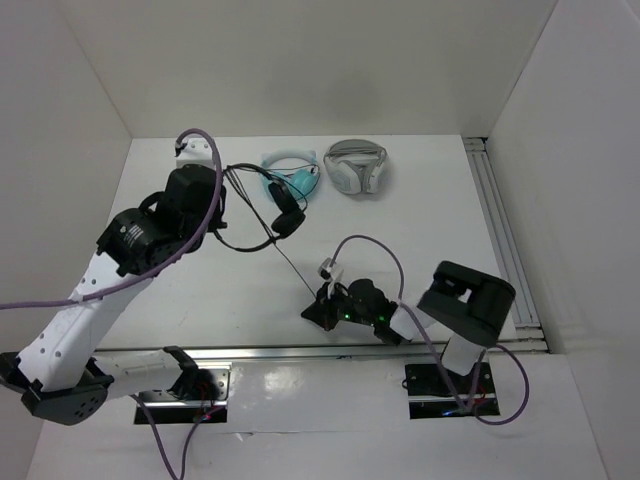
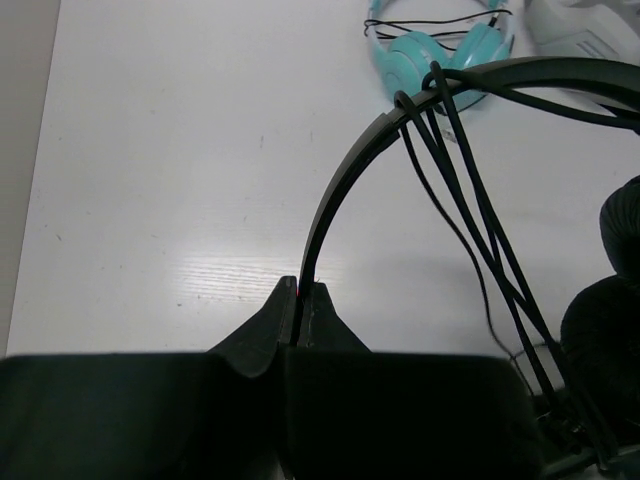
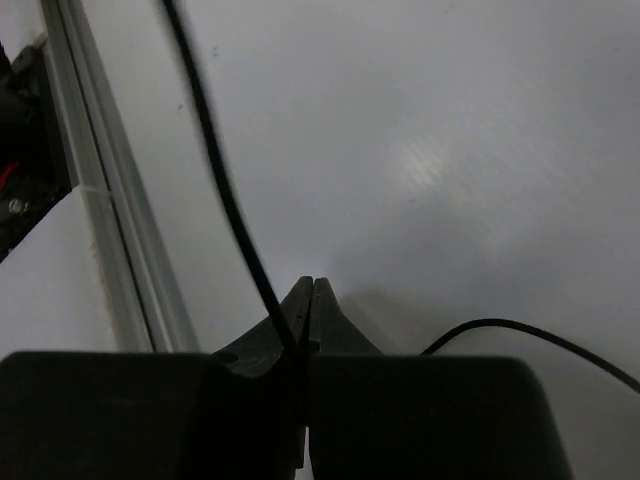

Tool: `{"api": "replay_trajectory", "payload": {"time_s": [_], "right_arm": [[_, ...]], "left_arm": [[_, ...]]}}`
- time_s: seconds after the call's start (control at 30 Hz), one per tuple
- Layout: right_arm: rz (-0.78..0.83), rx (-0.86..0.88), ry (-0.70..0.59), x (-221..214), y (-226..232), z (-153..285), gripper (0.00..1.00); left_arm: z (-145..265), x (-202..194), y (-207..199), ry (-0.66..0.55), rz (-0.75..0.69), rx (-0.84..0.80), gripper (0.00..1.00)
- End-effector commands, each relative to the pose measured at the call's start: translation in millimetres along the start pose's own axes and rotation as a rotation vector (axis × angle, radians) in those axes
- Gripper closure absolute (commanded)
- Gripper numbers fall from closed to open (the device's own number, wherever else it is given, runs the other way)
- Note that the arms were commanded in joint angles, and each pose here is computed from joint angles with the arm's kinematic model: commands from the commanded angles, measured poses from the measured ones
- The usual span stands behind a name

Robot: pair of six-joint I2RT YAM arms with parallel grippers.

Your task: Wrap the headphones

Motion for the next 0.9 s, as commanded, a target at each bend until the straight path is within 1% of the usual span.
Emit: {"api": "replay_trajectory", "payload": {"time_s": [0.0, 0.03, 0.07, 0.1, 0.13, 0.17, 0.23, 0.27, 0.3, 0.37, 0.4, 0.43, 0.47, 0.5, 0.53, 0.57, 0.6, 0.63, 0.7, 0.73, 0.8, 0.87], "right_arm": [[0.105, -0.046, -0.095, 30.2, 23.6, 8.7, 1.0], [0.12, -0.039, -0.044, 19.5, 39.3, 12.4, 1.0], [0.139, -0.105, -0.048, 19.2, 37.2, 18.4, 1.0], [0.15, -0.119, -0.05, 21.4, 43.8, 22.7, 1.0], [0.179, -0.119, -0.095, 36.3, 54.6, 30.8, 1.0], [0.218, -0.151, -0.059, 31.5, 66.2, 34.8, 1.0], [0.267, -0.162, -0.076, 46.8, 82.8, 43.4, 1.0], [0.315, -0.153, -0.016, 37.0, 93.9, 49.3, 1.0], [0.325, -0.195, -0.051, 55.8, 100.1, 50.8, 1.0], [0.394, -0.2, -0.036, 63.8, 115.7, 64.6, 1.0], [0.397, -0.246, -0.077, 85.1, 120.7, 69.1, 1.0], [0.428, -0.254, -0.092, 96.1, 125.2, 75.9, 1.0], [0.474, -0.293, -0.067, 96.0, 125.3, 81.8, 1.0], [0.49, -0.28, -0.068, 103.3, 131.6, 85.8, 1.0], [0.487, -0.341, -0.097, 124.3, 130.6, 90.4, 1.0], [0.508, -0.362, -0.093, 129.8, 131.3, 94.3, 1.0], [0.546, -0.433, -0.067, 133.2, 121.2, 101.0, 1.0], [0.545, -0.456, -0.082, 146.8, 122.8, 104.9, 1.0], [0.585, -0.496, -0.076, 155.8, 119.1, 110.5, 1.0], [0.587, -0.535, -0.093, 164.8, 114.8, 117.7, 1.0], [0.59, -0.562, -0.135, 182.1, 112.7, 129.4, 1.0], [0.583, -0.6, -0.169, 195.3, 108.6, 140.9, 1.0]], "left_arm": [[-19.7, 23.3, -3.7, -0.067, 0.083, -0.022, 1.0], [-28.8, 20.0, -0.6, -0.05, 0.072, -0.004, 1.0], [-34.4, 17.4, 3.7, -0.042, 0.077, 0.01, 1.0], [-40.4, 21.6, 10.5, -0.056, 0.089, 0.029, 1.0], [-47.9, 17.7, 11.3, -0.041, 0.087, 0.039, 1.0], [-55.3, 10.5, 14.9, -0.02, 0.078, 0.063, 1.0], [-64.0, 6.8, 15.8, -0.013, 0.078, 0.076, 1.0], [-67.3, -0.2, 17.4, 0.003, 0.067, 0.085, 1.0], [-72.9, -6.1, 17.2, 0.022, 0.056, 0.096, 1.0], [-80.6, -20.0, 15.2, 0.058, 0.015, 0.094, 1.0], [-85.4, -26.5, 13.8, 0.083, -0.004, 0.091, 1.0], [-89.0, -35.5, 9.0, 0.116, -0.034, 0.071, 1.0], [-92.0, -46.7, 10.1, 0.148, -0.055, 0.067, 1.0], [-92.1, -53.4, 6.5, 0.169, -0.064, 0.047, 1.0], [-90.6, -62.7, 3.9, 0.198, -0.095, 0.031, 1.0], [-91.3, -69.9, 3.7, 0.214, -0.108, 0.031, 1.0], [-94.2, -80.9, 7.7, 0.239, -0.123, 0.045, 1.0], [-90.5, -87.1, 4.1, 0.26, -0.134, 0.007, 1.0], [-87.3, -99.9, 0.1, 0.286, -0.171, -0.039, 1.0], [-80.7, -105.1, -6.8, 0.292, -0.187, -0.077, 1.0], [-71.0, -119.6, -11.9, 0.315, -0.239, -0.134, 1.0], [-59.3, -132.1, -25.4, 0.317, -0.285, -0.2, 1.0]]}}
Point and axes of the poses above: each gripper's point midway between its finger pads, its own z axis back along the fingers, its own y axis along the line the jaws close on, x = y × z, the point moved 3 cm from there along z, back along the fingers, and after that the axes turned 11 degrees about z, right-handed, at the moved point
